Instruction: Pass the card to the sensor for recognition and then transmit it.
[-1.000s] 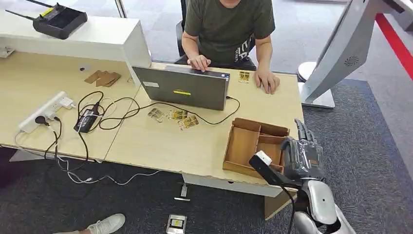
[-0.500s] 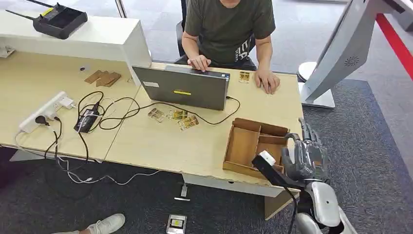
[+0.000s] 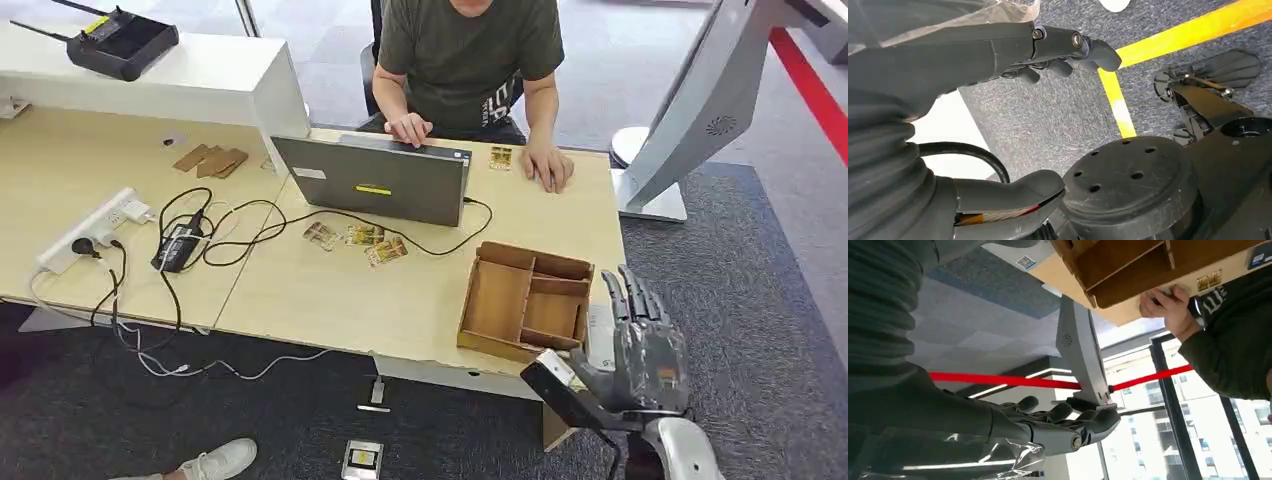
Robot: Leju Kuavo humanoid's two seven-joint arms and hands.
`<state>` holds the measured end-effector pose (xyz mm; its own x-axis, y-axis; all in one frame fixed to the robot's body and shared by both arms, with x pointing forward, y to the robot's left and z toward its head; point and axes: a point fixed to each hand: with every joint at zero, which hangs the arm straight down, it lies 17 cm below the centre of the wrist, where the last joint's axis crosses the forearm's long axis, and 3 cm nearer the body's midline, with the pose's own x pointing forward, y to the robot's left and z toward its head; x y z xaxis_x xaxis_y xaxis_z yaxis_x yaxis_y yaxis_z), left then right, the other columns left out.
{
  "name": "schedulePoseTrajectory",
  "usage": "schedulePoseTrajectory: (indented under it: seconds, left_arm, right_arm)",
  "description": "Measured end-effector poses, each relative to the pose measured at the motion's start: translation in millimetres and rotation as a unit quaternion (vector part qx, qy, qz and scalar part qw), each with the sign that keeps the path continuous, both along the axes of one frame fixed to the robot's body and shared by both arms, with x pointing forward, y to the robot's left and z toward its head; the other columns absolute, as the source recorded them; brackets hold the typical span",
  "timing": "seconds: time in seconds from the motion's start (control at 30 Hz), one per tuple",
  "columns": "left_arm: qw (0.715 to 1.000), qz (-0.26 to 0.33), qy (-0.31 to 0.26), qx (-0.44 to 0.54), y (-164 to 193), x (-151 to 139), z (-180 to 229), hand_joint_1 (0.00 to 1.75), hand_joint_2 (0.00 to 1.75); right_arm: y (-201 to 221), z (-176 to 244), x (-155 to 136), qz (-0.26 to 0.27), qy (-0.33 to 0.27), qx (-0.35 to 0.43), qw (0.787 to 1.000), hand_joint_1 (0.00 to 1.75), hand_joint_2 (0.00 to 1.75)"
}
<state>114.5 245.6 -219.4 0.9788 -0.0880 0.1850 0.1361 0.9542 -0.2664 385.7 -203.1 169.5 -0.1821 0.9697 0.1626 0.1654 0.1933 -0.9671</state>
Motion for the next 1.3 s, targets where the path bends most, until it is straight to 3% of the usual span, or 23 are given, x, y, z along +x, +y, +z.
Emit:
schedulePoseTrajectory:
  seconds: [0.13,0.5,0.97,1.3]
  left_arm:
    - [1.0,-0.001,-0.002,0.0,-1,0,0,0.0,1.75]
    - [1.0,-0.008,-0.004,0.006,-1,0,-1,0.0,1.75]
    - [1.0,-0.008,0.005,0.005,-5,-2,-1,0.0,1.75]
    - [1.0,-0.002,0.013,0.01,-4,-4,-2,0.0,1.75]
  right_arm:
    - [5,11,-9,0.008,-0.013,0.005,1.0,0.0,1.75]
    - [22,-1,-23,0.036,0.05,0.025,0.998,0.0,1.75]
    - [62,-67,-3,0.075,0.119,0.027,0.99,0.0,1.75]
    - [72,-94,15,0.069,0.123,-0.005,0.99,0.0,1.75]
